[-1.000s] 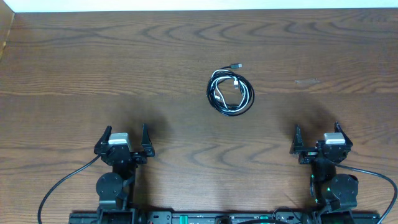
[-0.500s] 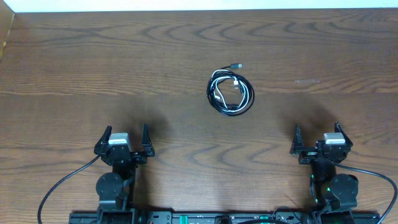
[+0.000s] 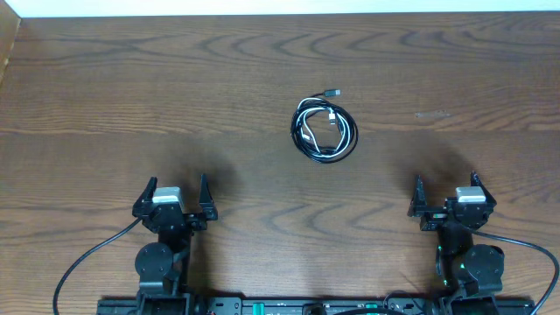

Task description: Untangle cables

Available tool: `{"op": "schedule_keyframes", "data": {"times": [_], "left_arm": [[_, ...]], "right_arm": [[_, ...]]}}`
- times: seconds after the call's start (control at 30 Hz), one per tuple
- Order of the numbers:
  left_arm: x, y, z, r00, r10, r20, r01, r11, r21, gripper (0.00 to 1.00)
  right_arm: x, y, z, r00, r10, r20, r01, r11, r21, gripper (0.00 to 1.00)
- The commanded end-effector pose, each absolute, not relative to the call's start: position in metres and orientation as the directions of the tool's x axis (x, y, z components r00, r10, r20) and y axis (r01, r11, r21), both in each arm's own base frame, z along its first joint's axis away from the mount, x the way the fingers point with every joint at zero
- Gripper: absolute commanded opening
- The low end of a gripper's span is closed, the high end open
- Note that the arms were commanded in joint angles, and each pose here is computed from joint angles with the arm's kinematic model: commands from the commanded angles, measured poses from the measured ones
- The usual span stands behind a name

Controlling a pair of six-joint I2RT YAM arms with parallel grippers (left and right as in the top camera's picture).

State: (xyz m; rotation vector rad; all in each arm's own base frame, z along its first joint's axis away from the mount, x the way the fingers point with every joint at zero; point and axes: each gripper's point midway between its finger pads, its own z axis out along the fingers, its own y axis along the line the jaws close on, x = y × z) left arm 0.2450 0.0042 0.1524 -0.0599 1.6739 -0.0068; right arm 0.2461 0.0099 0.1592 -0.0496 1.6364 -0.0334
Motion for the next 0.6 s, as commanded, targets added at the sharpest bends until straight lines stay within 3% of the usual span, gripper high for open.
{"op": "schedule_keyframes", "data": {"times": [0.0,0.3,0.57], "left_arm": [[0.243,0.008,0.136,-0.154,-0.087,-0.984,-0.066,0.995,-0.077,0.98],[0.216,-0.005,0.174,-0.247,-0.086,-0.965,0.004,0.996,-0.089,0.98],[0.18,-0.011,0.236,-0.218,-0.108,-0.97,0.037,0.992,-0.118,0.98]], "right_arm": [[0.246,0.01,0.159,-0.066,-0.065,-0.996,-0.015,0.998,-0.064,0.99],[0.246,0.01,0.158,-0.066,-0.065,-0.996,-0.015,0.998,-0.064,0.99],[0.246,0.01,0.158,-0.066,-0.065,-0.996,-0.015,0.998,-0.064,0.99]]}}
